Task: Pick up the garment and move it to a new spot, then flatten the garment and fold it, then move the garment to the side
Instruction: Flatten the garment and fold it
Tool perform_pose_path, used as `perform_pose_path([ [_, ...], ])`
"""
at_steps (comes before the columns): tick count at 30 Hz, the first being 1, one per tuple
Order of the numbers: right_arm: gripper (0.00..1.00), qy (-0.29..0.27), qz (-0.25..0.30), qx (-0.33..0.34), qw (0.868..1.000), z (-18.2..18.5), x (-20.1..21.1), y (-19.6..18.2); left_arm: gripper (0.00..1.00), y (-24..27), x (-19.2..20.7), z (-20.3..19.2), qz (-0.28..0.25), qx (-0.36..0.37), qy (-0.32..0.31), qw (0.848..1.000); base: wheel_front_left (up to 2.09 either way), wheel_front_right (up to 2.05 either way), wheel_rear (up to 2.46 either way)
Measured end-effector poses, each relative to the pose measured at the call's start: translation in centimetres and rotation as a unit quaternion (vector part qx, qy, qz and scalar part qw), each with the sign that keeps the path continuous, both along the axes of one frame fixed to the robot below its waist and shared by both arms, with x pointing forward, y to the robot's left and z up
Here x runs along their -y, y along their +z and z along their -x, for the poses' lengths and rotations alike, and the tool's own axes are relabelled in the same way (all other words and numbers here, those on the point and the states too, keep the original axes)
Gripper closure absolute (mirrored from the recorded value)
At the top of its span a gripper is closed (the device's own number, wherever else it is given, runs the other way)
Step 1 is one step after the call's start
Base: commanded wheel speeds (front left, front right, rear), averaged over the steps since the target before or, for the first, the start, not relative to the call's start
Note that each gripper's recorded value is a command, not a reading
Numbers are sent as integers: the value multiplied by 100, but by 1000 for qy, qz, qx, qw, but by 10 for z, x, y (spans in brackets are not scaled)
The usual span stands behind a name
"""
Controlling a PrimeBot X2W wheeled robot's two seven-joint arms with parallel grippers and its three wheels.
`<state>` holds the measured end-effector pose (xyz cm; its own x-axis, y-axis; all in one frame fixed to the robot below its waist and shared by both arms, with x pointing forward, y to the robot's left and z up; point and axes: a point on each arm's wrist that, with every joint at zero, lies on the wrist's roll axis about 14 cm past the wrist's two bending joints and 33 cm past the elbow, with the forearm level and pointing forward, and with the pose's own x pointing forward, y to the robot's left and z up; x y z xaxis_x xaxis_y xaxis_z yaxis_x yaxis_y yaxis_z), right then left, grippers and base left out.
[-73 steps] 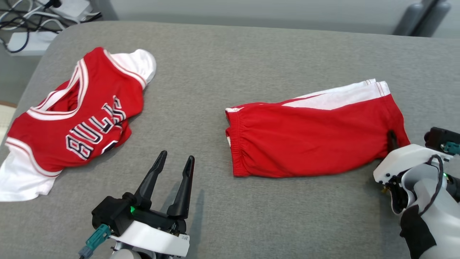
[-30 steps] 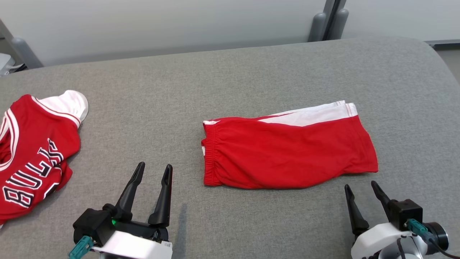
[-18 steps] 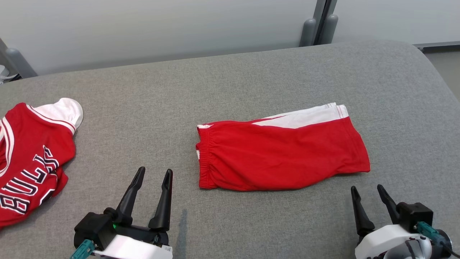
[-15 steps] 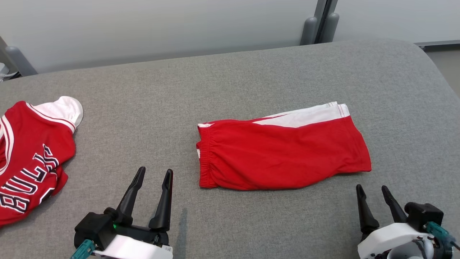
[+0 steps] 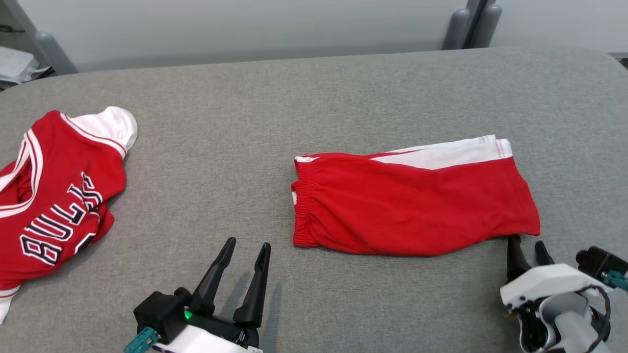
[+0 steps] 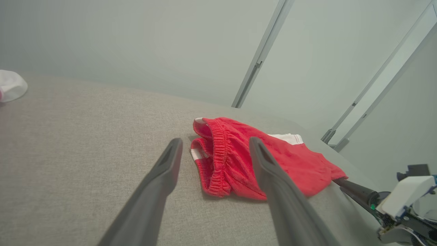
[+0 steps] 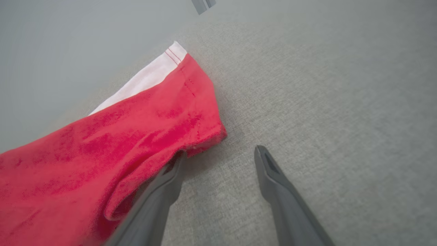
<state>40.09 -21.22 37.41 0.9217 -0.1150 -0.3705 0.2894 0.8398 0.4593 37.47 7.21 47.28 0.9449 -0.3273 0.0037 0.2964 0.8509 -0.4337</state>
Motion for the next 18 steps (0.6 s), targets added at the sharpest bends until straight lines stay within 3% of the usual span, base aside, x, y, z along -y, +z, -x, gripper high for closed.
perform_pose_path([
  [9,0,-1,-27,-9,1000,-35,-12,-1,0,-6,-15,-3,1,-11,6,1000,0,0,0],
  [18,0,-26,-28,-11,999,-36,0,-2,0,-6,-18,0,-2,-11,10,1000,0,0,0],
])
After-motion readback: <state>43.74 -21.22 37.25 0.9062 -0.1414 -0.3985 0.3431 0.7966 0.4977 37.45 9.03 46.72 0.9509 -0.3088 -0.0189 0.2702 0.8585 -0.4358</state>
